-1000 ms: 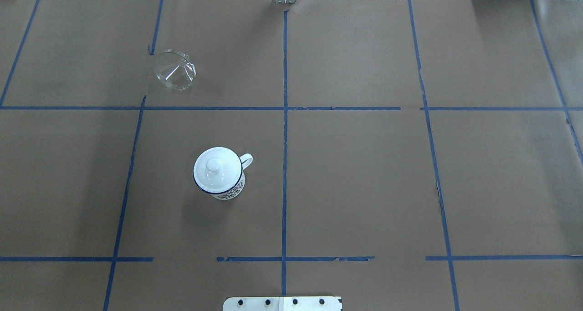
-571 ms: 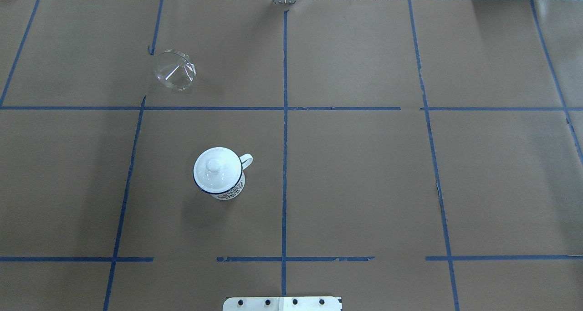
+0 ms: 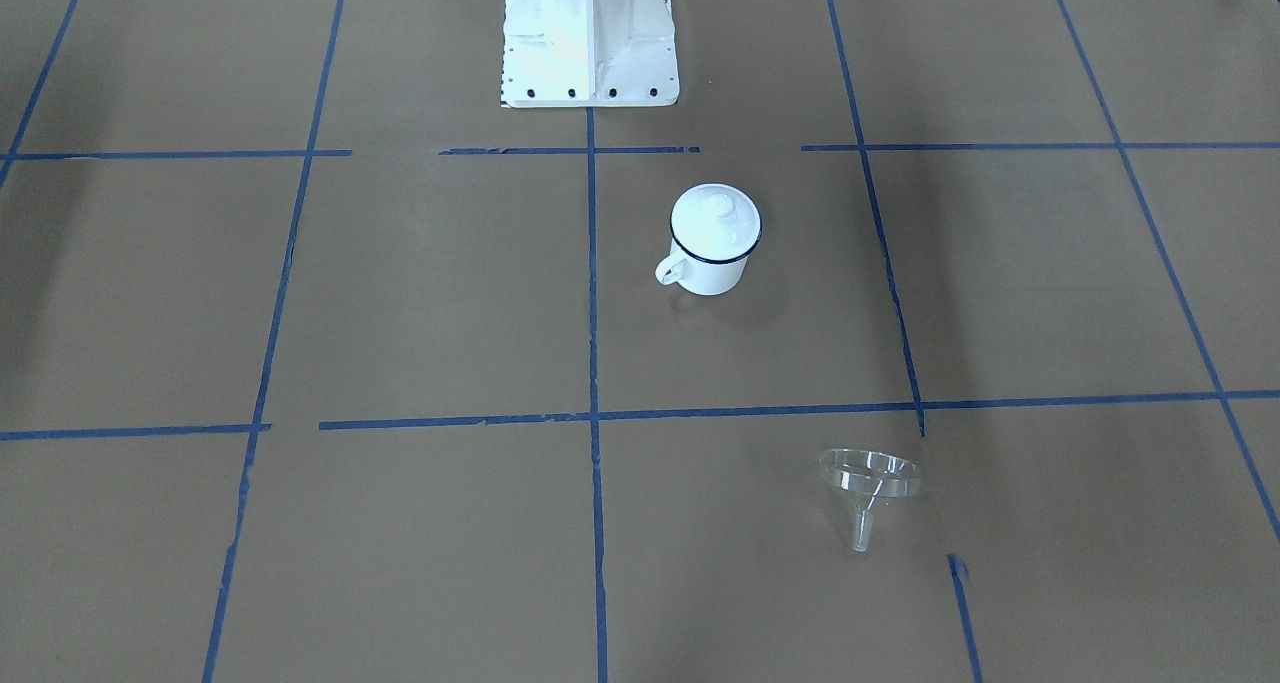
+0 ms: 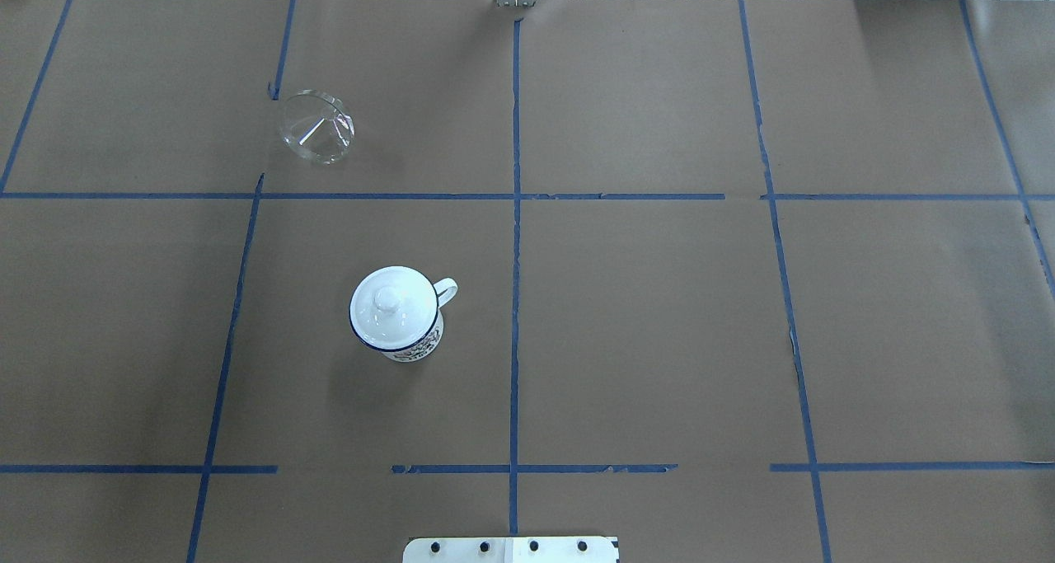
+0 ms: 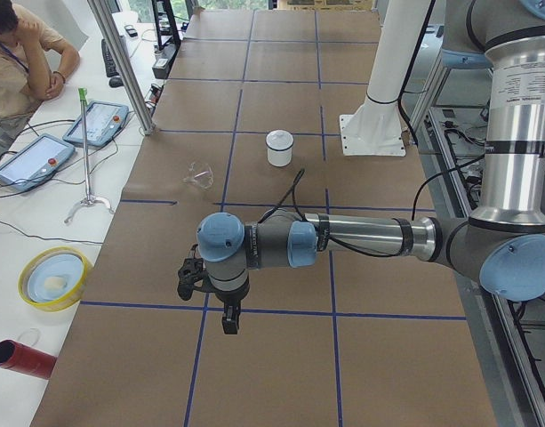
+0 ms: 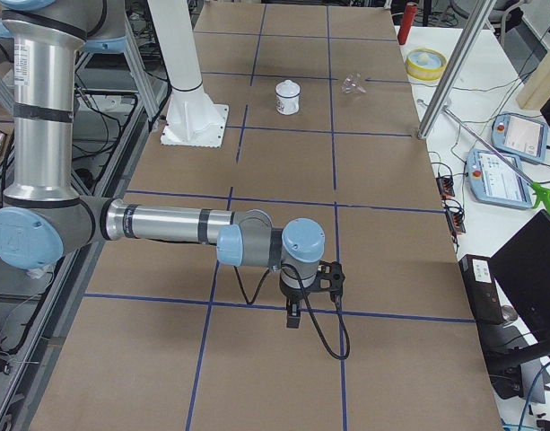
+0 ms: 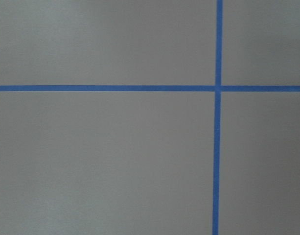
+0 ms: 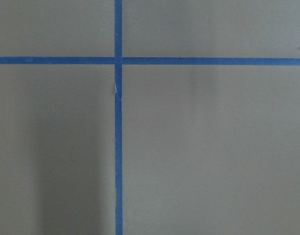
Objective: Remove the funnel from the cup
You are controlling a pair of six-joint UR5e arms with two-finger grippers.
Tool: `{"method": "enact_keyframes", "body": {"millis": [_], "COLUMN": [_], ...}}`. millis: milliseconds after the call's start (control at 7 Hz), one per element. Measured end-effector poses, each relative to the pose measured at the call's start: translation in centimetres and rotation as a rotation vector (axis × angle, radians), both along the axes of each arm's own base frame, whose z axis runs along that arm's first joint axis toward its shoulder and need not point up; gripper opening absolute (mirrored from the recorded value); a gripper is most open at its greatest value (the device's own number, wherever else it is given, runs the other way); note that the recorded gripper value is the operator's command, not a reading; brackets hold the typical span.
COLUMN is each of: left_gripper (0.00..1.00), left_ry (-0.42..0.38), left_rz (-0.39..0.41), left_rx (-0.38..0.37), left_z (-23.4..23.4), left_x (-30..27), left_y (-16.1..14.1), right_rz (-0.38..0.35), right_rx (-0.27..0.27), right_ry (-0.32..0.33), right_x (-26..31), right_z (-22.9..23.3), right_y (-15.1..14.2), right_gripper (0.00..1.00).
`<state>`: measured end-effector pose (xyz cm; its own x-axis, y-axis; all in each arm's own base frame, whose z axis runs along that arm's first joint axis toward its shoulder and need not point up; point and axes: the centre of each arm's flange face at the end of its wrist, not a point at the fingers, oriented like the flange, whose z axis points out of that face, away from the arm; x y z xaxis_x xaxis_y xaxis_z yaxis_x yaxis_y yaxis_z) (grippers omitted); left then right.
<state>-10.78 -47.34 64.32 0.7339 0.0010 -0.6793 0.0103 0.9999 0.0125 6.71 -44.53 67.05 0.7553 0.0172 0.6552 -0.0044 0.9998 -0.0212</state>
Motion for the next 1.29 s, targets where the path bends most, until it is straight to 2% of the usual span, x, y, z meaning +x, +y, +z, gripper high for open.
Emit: {"method": "enact_keyframes", "body": {"millis": [1286], "left_gripper": [1.0], "left_ry": [0.004], "left_rz": [0.001], "left_rx": [0.019], "left_z": [-1.04], "left_x": [0.11], "left_y": [-0.1], "right_rz": [0.0], "right_rx": [0.0], "right_ry": [0.0], "right_x": [0.0], "right_z": [-0.02], "right_y": [0.0], "right_gripper": [1.0]}}
